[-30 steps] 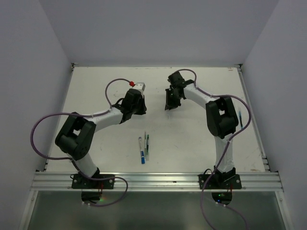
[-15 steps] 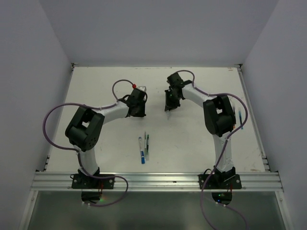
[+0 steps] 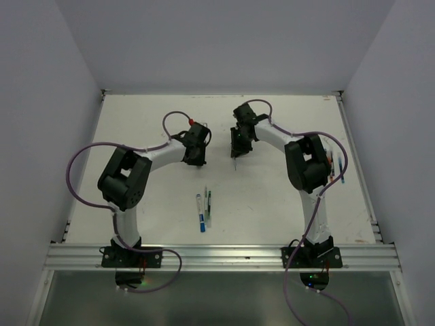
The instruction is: Open the pen caps
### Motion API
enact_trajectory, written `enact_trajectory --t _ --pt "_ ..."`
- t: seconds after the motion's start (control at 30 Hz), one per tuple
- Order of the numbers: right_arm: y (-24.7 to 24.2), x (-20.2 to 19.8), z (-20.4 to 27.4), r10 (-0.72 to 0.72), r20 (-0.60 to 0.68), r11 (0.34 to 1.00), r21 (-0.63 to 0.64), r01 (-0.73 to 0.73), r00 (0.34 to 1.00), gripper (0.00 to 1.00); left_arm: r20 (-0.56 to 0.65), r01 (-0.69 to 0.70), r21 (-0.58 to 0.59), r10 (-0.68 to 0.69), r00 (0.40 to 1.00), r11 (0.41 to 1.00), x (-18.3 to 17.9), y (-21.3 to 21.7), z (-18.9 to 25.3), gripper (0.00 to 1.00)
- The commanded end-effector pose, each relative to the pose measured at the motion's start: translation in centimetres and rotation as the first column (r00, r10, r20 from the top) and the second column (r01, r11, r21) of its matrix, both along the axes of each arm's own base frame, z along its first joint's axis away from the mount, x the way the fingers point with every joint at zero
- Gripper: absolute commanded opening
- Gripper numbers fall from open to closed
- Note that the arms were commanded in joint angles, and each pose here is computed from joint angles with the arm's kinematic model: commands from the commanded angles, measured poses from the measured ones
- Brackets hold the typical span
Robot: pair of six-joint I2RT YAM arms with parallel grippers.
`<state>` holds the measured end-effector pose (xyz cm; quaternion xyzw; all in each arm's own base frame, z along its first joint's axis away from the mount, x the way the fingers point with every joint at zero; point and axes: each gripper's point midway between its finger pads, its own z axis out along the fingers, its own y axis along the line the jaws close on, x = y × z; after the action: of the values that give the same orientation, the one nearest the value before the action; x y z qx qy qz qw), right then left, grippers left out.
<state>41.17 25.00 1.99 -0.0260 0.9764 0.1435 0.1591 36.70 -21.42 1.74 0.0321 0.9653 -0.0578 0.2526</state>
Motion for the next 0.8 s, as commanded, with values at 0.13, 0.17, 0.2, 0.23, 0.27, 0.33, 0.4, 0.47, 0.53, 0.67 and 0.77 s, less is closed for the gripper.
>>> enact_trajectory --t 0.13,0.17,0.2,0.23,0.27,0.33,0.4,0.47,0.53,0.67,0.77 --pt "0.2 0.9 -0.2 -0.009 0.02 1.0 -0.016 0.009 1.0 0.25 -0.038 0.006 0.011 -0.005 0.999 1.0 0.3 -0.2 -1.2 0.1" --pt "0.2 0.9 -0.2 -0.008 0.017 1.0 -0.02 0.009 1.0 0.25 -0.04 0.007 0.013 -0.007 0.999 1.0 0.3 -0.2 -1.3 0.1" --pt "0.1 0.9 -0.2 -0.009 0.019 1.0 -0.021 0.009 1.0 0.25 -0.04 0.006 0.013 -0.005 0.999 1.0 0.3 -0.2 -1.3 0.1" --pt "0.2 0.9 -0.1 -0.007 0.019 1.0 -0.021 0.008 1.0 0.26 -0.04 0.007 0.013 -0.007 0.999 1.0 0.3 -0.2 -1.4 0.11" --pt "0.2 0.9 -0.1 -0.009 0.021 1.0 -0.021 0.01 1.0 0.26 -0.039 0.007 0.014 -0.006 0.999 1.0 0.3 -0.2 -1.5 0.12" --pt "0.2 0.9 -0.1 -0.008 0.02 1.0 -0.018 0.008 1.0 0.26 -0.05 0.007 0.017 -0.006 0.999 1.0 0.1 -0.1 -1.9 0.17" --pt "0.3 0.9 -0.1 -0.01 0.019 1.0 -0.014 0.01 1.0 0.26 -0.051 0.007 0.018 -0.006 0.999 1.0 0.0 0.0 -2.1 0.2" --pt "0.3 0.8 0.0 -0.01 0.02 1.0 -0.01 0.01 1.0 0.27 -0.055 0.005 0.023 -0.004 0.998 1.0 -0.1 0.1 -2.4 0.24" --pt "0.3 0.8 -0.1 -0.009 0.018 1.0 -0.009 0.009 1.0 0.27 -0.056 0.005 0.025 -0.004 0.998 1.0 0.0 0.1 -2.5 0.27" --pt "0.5 0.7 0.2 -0.008 0.023 1.0 -0.003 0.008 1.0 0.27 -0.057 -0.001 0.029 0.003 0.998 1.0 0.0 0.4 -2.8 0.31" --pt "0.5 0.7 0.3 -0.011 0.025 1.0 0.0 0.011 1.0 0.27 -0.06 -0.002 0.03 0.004 0.998 1.0 0.0 0.5 -3.0 0.33"
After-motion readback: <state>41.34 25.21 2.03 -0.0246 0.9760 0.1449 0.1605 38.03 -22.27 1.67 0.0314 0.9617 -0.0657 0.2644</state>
